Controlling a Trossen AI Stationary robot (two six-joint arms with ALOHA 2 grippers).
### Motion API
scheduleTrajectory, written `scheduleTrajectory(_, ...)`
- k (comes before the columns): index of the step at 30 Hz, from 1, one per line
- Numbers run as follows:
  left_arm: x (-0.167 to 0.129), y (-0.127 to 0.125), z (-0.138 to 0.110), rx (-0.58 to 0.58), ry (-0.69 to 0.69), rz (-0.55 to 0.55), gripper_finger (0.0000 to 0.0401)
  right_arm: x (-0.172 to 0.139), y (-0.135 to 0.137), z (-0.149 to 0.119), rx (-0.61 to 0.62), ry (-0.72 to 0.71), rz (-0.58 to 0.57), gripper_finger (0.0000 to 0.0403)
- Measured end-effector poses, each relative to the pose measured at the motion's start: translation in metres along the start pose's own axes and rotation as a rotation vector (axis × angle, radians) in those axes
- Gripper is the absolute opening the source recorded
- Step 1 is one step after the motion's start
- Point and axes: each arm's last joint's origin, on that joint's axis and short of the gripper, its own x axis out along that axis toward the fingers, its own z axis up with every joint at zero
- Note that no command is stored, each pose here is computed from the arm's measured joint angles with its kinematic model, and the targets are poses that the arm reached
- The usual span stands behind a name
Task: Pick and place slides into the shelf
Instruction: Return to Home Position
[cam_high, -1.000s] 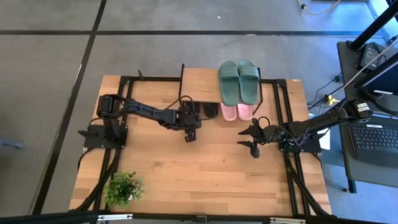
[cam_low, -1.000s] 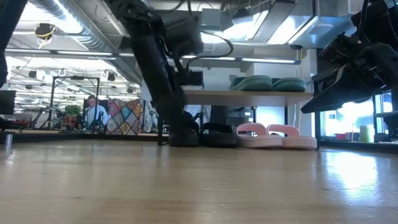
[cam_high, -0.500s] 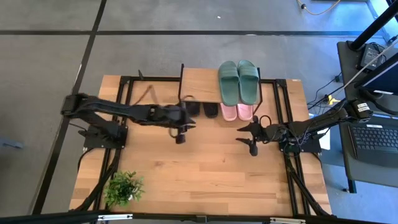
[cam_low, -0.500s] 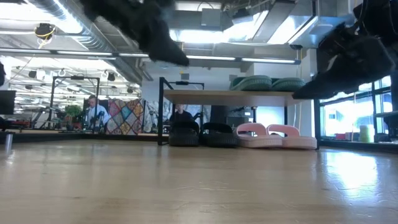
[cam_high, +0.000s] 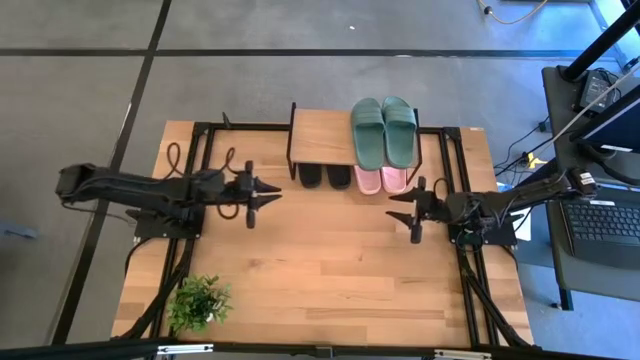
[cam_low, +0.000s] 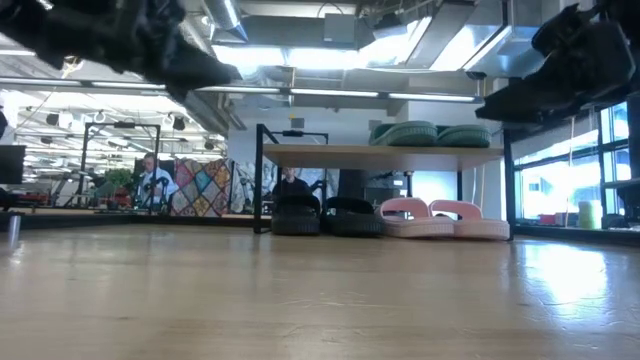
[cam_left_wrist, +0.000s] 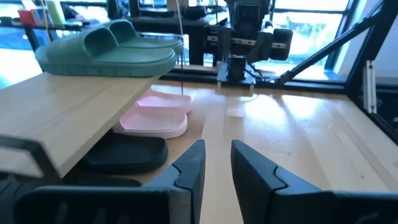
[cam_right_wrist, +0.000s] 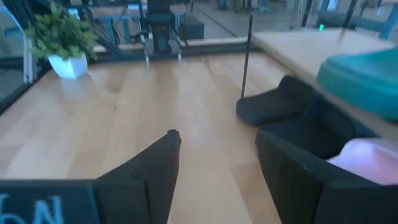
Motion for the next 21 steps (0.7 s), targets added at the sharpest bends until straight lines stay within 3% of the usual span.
scheduleTrajectory(8,-0.029,0.005,-0.024,-0.009,-0.086,-0.004,0.0071,-0.010,-0.004,0.007,-0.020,-0.068,0.005,0.0215)
scheduleTrajectory(16,-0.049,0.008,-0.046,-0.042,-0.178,-0.010,0.0071,-0.018,-0.009,-0.018,0.007,-0.145,0.010,0.0215)
scheduleTrajectory(21,-0.058,0.009,-0.049,-0.053,-0.247,-0.013,0.0071,-0.024,-0.012,-0.020,-0.001,-0.151,0.010,0.0215)
